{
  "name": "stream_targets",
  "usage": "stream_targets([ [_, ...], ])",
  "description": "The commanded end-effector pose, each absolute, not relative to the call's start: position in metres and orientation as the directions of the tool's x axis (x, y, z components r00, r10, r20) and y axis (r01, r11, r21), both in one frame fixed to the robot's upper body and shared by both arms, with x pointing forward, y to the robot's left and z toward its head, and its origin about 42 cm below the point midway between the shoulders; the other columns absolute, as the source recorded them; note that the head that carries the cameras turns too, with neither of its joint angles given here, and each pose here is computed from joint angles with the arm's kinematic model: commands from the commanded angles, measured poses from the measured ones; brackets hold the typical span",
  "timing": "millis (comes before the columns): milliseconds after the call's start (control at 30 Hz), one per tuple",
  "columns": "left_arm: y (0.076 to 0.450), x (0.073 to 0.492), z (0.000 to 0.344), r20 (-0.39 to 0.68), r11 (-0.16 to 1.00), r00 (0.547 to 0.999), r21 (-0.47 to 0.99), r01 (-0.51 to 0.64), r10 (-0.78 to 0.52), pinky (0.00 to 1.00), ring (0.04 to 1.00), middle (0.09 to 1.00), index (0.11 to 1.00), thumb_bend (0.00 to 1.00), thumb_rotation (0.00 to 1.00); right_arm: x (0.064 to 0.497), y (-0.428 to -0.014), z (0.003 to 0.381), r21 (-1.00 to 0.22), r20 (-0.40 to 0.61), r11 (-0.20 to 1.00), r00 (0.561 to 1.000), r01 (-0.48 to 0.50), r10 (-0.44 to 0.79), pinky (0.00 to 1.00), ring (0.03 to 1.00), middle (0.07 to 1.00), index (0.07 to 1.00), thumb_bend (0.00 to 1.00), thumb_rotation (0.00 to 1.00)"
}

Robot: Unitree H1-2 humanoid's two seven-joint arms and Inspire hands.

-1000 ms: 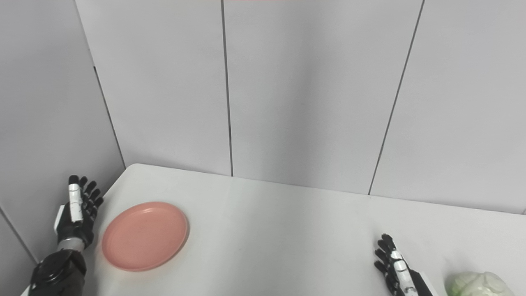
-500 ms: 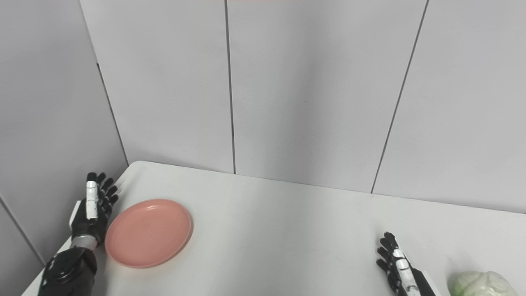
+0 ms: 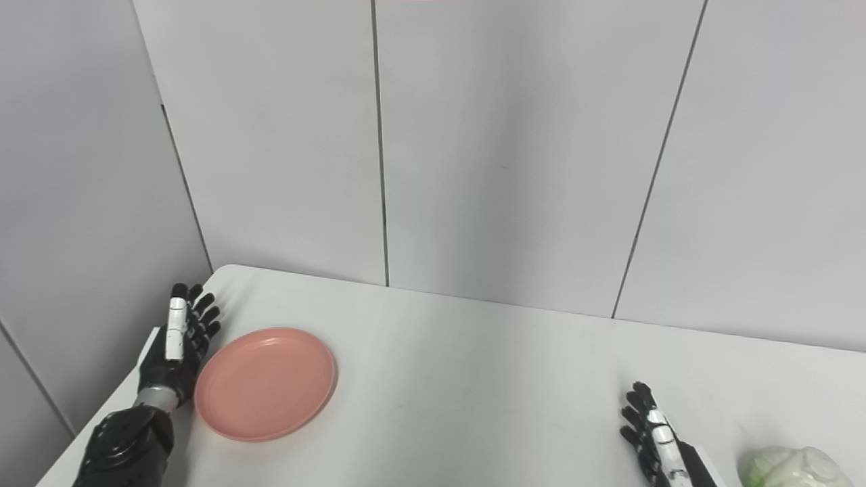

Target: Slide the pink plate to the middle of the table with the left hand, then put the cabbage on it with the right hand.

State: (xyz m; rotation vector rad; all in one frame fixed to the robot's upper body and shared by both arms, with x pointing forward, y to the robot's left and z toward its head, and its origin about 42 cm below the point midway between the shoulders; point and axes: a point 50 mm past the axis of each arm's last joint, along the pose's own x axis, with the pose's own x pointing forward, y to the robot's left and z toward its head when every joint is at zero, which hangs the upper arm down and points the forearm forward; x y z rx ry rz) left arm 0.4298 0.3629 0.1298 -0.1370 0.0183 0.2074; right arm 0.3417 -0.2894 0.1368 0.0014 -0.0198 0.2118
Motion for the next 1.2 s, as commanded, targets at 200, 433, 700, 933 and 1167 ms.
stream_targets([
  [200,0.314,0.431,0.123,-0.098,0.993,0.994,-0.098,-0.067,0.057,0.96,0.966,0.97,0.953,0.92,0.98,0.341,-0.287,0.138,-0.008,0.022,0.977,0.977,-0.213,0.213,1.0,1.0,1.0,1.0,0.32,1.0],
  [433,0.291,0.429,0.127,-0.116,0.995,0.993,-0.099,-0.025,0.013,0.95,0.958,0.957,0.944,0.92,0.95,0.341,-0.287,0.137,-0.011,0.026,0.977,0.977,-0.212,0.212,1.0,1.0,1.0,1.0,0.32,1.0],
  [700,0.262,0.426,0.13,-0.103,0.996,0.99,-0.031,0.089,-0.092,0.94,0.964,0.963,0.96,0.94,0.96,0.34,-0.285,0.137,-0.002,0.024,0.977,0.977,-0.213,0.213,1.0,1.0,1.0,1.0,0.32,1.0],
  [933,0.231,0.419,0.135,-0.107,0.98,0.974,-0.002,0.198,-0.197,0.96,0.967,0.968,0.973,0.88,0.98,0.341,-0.283,0.135,-0.004,0.023,0.978,0.978,-0.208,0.208,1.0,1.0,1.0,1.0,0.35,1.0],
  [1167,0.198,0.41,0.139,-0.114,0.953,0.952,0.07,0.294,-0.285,0.95,0.967,0.967,0.975,0.8,1.0,0.338,-0.28,0.135,-0.017,0.023,0.979,0.979,-0.203,0.203,1.0,1.0,1.0,1.0,0.37,1.0],
])
